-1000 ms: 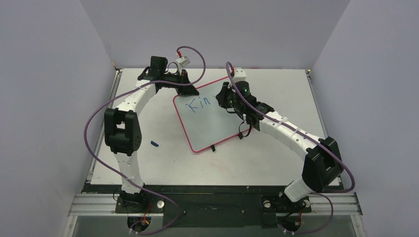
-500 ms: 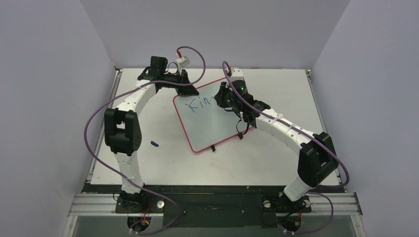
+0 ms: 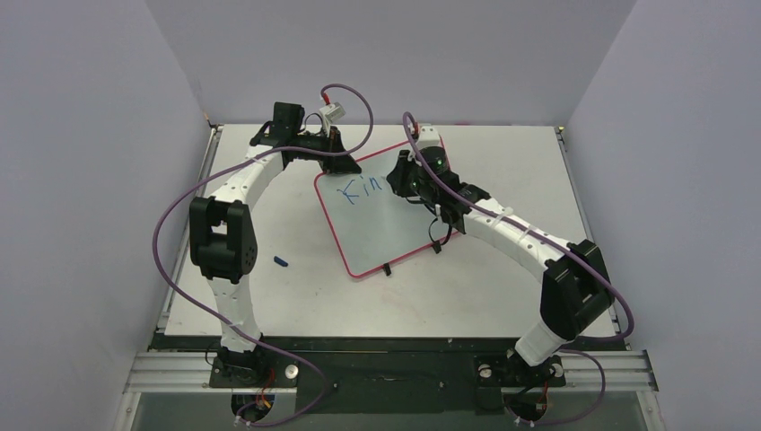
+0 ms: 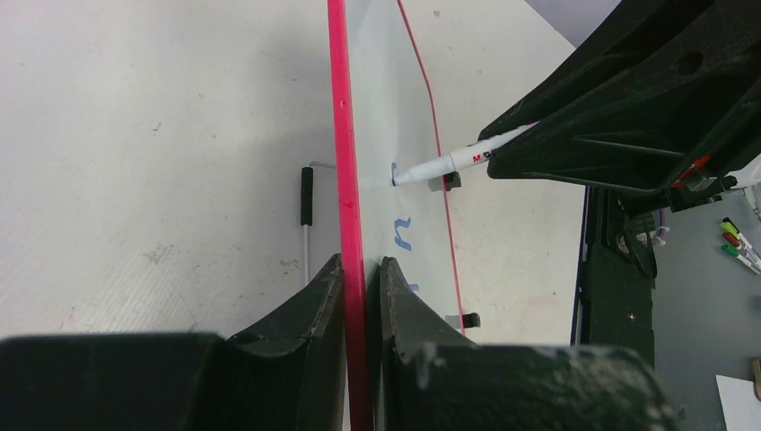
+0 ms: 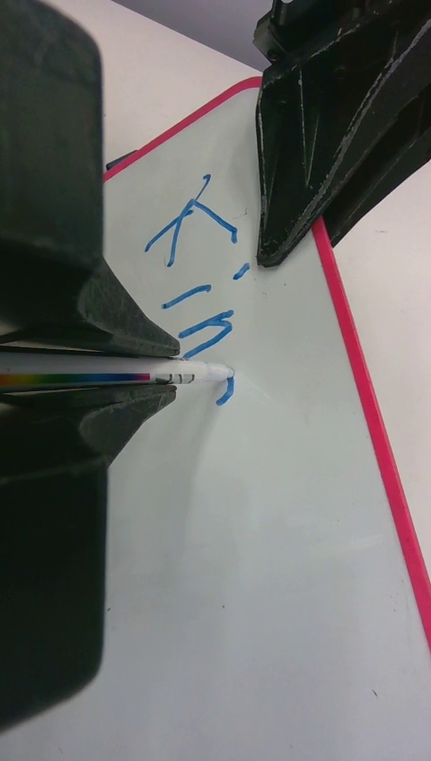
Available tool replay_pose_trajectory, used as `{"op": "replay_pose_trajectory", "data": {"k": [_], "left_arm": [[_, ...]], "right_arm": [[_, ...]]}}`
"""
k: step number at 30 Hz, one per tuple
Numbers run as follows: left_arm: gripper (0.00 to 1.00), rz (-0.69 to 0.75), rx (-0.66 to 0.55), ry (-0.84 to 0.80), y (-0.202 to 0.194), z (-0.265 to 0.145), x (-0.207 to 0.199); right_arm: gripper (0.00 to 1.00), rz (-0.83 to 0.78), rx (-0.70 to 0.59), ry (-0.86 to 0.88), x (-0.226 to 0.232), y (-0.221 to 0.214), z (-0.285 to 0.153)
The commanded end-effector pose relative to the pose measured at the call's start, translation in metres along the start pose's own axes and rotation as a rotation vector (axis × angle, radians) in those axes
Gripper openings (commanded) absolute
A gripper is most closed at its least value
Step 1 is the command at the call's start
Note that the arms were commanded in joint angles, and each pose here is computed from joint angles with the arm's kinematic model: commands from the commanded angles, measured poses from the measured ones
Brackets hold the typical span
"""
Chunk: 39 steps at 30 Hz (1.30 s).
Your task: Write a sentence on the whiteboard
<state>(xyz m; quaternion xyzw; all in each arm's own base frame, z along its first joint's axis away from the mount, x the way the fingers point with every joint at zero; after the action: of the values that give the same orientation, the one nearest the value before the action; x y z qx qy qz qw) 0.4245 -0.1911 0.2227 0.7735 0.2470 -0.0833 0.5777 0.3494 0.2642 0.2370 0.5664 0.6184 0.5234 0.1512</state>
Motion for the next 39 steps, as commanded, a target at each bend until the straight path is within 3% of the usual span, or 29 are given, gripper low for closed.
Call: {"op": "replay_pose_trajectory", "data": {"k": [1,19,39], "left_arm": [[0.0,0.138,-0.01,-0.065,0.015,0.004,-0.022],[0.0,0.139,-0.008,-0.066,0.014,0.004,-0.023],[0.0,0.142,-0.006,-0.06,0.014,0.003,-0.024]], "right_arm": [[0.0,0.008,-0.002,0.025,0.003,-0.008,0.0],[0.0,0.013,-0.056,-0.063,-0.011,0.002,-0.015],[0.0,0.002,-0.096,-0.048,0.007,0.041,0.01]]}}
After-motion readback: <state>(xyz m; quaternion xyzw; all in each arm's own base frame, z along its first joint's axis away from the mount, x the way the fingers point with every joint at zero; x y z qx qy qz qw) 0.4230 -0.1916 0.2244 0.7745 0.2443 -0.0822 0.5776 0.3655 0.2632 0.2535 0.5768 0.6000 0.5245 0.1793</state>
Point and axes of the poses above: each gripper's point midway between its finger pads, its own z axis out along the fingers, its own x axis along the line the jaws close on, y = z × x, the point moved 6 cm from there along -z, back along the fingers, and after that the axes turned 5 degrees about z, right-handed, at the moved point
